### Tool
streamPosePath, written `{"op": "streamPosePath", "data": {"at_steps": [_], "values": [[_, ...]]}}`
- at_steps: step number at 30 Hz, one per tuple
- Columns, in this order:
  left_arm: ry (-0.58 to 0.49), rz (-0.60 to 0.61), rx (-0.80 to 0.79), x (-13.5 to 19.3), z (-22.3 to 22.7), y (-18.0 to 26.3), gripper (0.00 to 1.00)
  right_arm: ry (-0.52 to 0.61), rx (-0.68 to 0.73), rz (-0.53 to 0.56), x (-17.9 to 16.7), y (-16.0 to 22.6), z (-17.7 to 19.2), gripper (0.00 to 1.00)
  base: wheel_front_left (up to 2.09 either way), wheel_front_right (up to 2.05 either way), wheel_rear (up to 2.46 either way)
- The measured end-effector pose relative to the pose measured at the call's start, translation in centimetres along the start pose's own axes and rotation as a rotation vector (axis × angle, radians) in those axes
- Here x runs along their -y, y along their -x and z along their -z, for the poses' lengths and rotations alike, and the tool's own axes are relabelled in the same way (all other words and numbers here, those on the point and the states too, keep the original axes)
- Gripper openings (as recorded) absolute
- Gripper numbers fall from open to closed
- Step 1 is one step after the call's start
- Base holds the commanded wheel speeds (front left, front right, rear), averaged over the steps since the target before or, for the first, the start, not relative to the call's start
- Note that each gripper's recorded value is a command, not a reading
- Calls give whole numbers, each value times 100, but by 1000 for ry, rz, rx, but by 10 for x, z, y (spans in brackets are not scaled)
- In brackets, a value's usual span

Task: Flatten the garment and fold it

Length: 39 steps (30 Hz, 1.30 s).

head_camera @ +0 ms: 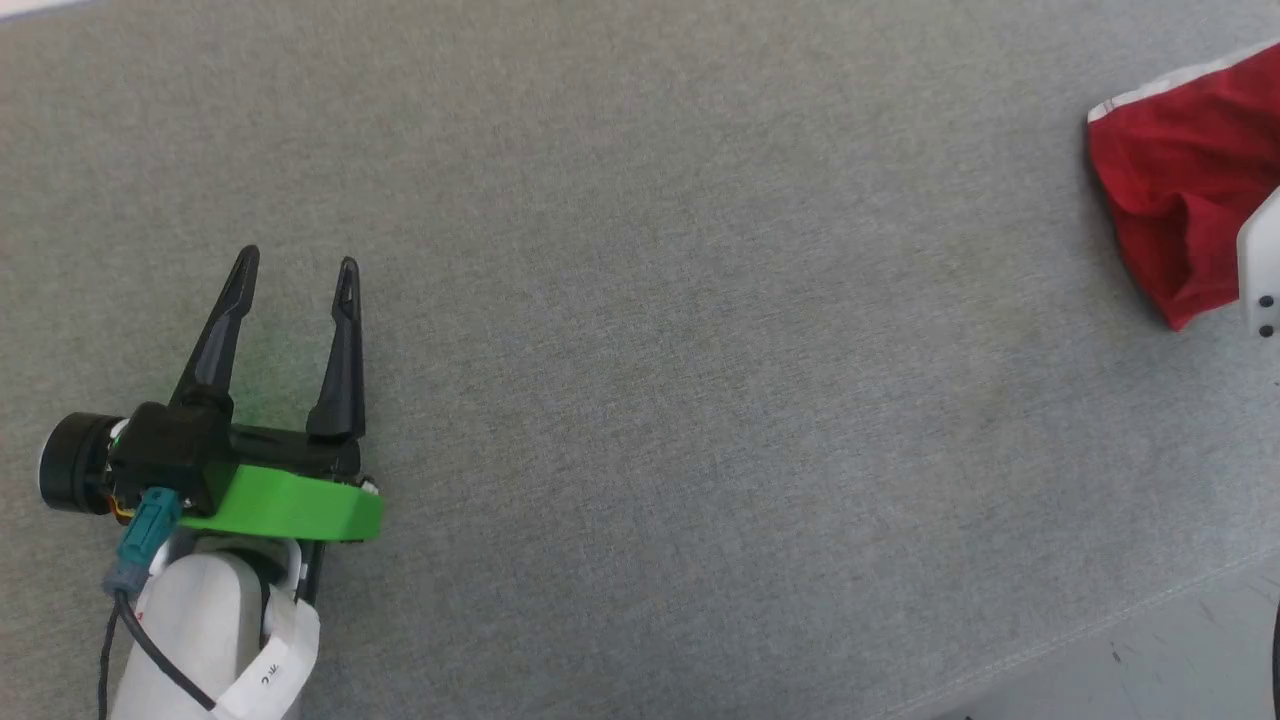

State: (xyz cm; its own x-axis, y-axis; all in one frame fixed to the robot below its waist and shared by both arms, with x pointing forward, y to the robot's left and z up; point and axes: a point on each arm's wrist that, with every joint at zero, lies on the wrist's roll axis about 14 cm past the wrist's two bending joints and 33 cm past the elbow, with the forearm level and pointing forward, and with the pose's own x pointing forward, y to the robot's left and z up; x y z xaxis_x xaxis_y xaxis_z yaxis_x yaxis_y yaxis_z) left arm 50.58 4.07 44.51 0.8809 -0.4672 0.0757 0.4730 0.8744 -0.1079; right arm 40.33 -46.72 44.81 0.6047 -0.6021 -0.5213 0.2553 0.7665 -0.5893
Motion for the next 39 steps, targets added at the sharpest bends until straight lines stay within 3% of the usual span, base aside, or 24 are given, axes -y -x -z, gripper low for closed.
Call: {"op": "streamPosePath", "data": {"at_steps": [4,5,6,12,19,26,28,29,36,39], "values": [[0,-15,-15,-6,6,3,100,4,9,-3,-8,-7,1,0,0,0,0],[-3,-20,-17,-7,6,4,100,4,11,-3,-8,-8,2,46,0,0,0],[-4,-24,-17,-8,5,5,100,4,11,-3,-9,-8,2,100,0,0,0],[5,-41,-1,-3,-9,12,100,-16,113,28,11,2,-15,100,0,0,0],[46,-100,15,1,-30,34,100,-148,345,-3,14,30,-46,100,0,0,0],[48,-158,35,1,-53,68,100,-288,601,-137,-19,80,-73,100,0,0,0],[45,-182,46,-1,-60,79,100,-320,676,-191,-35,100,-81,100,0,0,0],[33,-221,61,-8,-70,96,100,-379,749,-268,-58,127,-85,100,0,0,0],[24,-303,97,-21,-88,134,100,-544,895,-386,-97,187,-100,100,0,0,0],[16,-329,114,-24,-95,146,100,-562,911,-439,-115,203,-98,100,0,0,0]]}}
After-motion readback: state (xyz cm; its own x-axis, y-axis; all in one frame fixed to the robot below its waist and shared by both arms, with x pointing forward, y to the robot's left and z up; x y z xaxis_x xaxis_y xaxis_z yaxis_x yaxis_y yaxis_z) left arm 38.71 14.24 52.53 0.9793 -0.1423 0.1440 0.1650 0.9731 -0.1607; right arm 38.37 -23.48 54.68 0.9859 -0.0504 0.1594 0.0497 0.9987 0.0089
